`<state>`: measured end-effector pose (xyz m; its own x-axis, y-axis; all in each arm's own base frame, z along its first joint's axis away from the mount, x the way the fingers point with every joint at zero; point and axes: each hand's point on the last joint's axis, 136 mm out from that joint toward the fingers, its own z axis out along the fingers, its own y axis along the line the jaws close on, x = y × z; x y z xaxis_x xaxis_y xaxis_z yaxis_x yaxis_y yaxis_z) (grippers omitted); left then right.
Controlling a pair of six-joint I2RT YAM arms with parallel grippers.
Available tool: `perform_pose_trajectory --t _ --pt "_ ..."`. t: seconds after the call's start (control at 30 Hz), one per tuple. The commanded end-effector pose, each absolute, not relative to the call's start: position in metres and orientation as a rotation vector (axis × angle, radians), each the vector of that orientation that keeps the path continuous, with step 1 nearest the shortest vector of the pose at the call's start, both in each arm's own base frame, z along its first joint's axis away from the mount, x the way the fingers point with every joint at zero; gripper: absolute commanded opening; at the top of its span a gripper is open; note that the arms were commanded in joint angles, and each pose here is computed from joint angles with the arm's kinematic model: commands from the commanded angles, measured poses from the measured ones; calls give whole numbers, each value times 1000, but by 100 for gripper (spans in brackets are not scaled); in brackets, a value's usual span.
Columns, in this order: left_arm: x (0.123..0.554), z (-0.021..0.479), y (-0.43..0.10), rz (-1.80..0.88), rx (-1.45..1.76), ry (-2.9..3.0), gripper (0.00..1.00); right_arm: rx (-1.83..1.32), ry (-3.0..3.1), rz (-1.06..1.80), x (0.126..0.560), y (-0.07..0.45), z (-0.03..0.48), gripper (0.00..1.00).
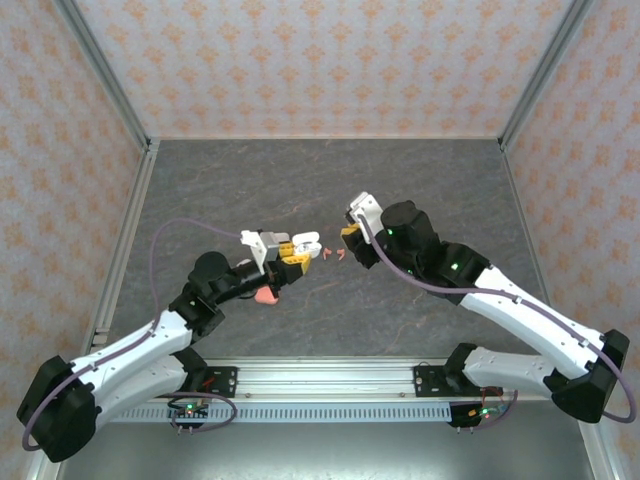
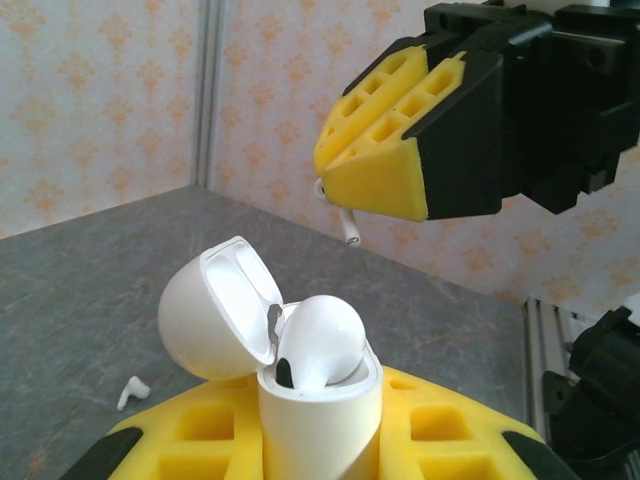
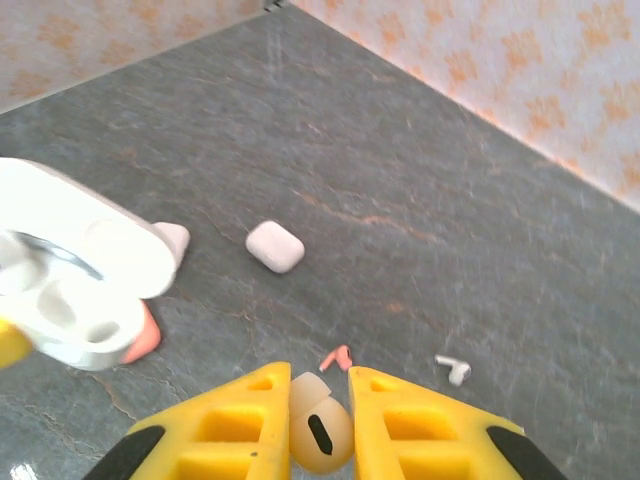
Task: Insert the wireless bluetooth earbuds into the charging case
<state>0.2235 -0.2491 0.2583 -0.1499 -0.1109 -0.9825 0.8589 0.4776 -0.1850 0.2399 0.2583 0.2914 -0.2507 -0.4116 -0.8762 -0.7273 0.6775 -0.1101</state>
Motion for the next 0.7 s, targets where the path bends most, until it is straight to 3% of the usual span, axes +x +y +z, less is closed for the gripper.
perform_pose_trajectory --t 0.0,0.67 --pt "212 291 -259 -1045 732 1363 0 -940 1761 360 238 266 318 18" --pt "212 282 -268 -1061 777 1405 0 -1052 1680 446 223 296 320 18"
